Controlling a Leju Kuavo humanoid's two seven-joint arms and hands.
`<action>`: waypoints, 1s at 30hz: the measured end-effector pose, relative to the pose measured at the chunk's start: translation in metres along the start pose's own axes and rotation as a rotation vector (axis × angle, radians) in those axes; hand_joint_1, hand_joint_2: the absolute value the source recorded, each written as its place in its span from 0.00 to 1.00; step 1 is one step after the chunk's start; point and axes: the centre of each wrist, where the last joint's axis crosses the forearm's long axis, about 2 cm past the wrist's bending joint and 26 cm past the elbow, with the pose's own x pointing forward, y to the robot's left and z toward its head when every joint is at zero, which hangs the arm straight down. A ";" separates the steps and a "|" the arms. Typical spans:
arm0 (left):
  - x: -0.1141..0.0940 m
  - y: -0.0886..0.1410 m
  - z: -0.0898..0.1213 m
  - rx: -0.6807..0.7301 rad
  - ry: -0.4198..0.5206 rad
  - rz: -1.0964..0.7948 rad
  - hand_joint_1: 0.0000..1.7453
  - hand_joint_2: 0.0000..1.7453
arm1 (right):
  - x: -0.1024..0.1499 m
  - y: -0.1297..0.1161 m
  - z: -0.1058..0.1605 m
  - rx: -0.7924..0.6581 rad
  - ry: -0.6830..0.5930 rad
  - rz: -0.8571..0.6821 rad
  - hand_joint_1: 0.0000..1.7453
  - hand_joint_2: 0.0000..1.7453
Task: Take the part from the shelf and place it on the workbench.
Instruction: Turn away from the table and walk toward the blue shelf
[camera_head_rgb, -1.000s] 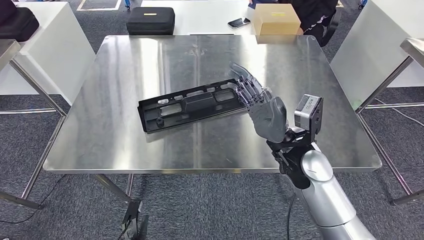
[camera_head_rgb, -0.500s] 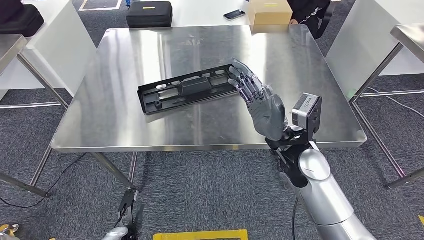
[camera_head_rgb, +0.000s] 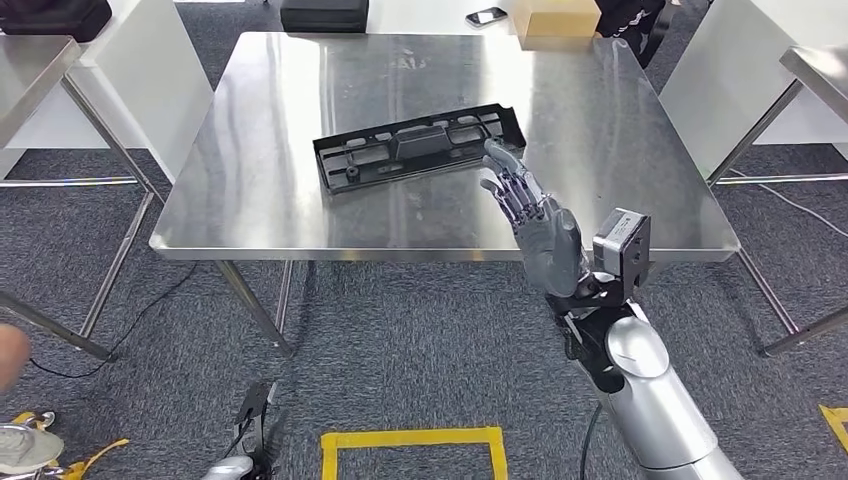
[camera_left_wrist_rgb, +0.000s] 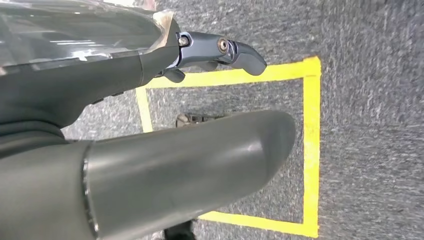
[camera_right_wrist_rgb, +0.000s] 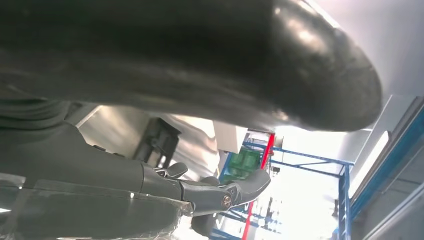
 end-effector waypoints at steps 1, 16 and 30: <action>0.001 0.001 0.000 0.003 -0.014 -0.006 0.00 0.00 | 0.000 0.000 0.001 -0.005 -0.002 0.002 0.00 0.00; 0.005 0.019 -0.002 0.027 -0.064 -0.073 0.00 0.00 | -0.005 0.001 0.009 -0.021 0.008 0.008 0.00 0.00; -0.033 0.017 -0.001 0.034 -0.029 -0.163 0.00 0.00 | -0.013 -0.004 0.029 -0.092 0.053 0.042 0.00 0.00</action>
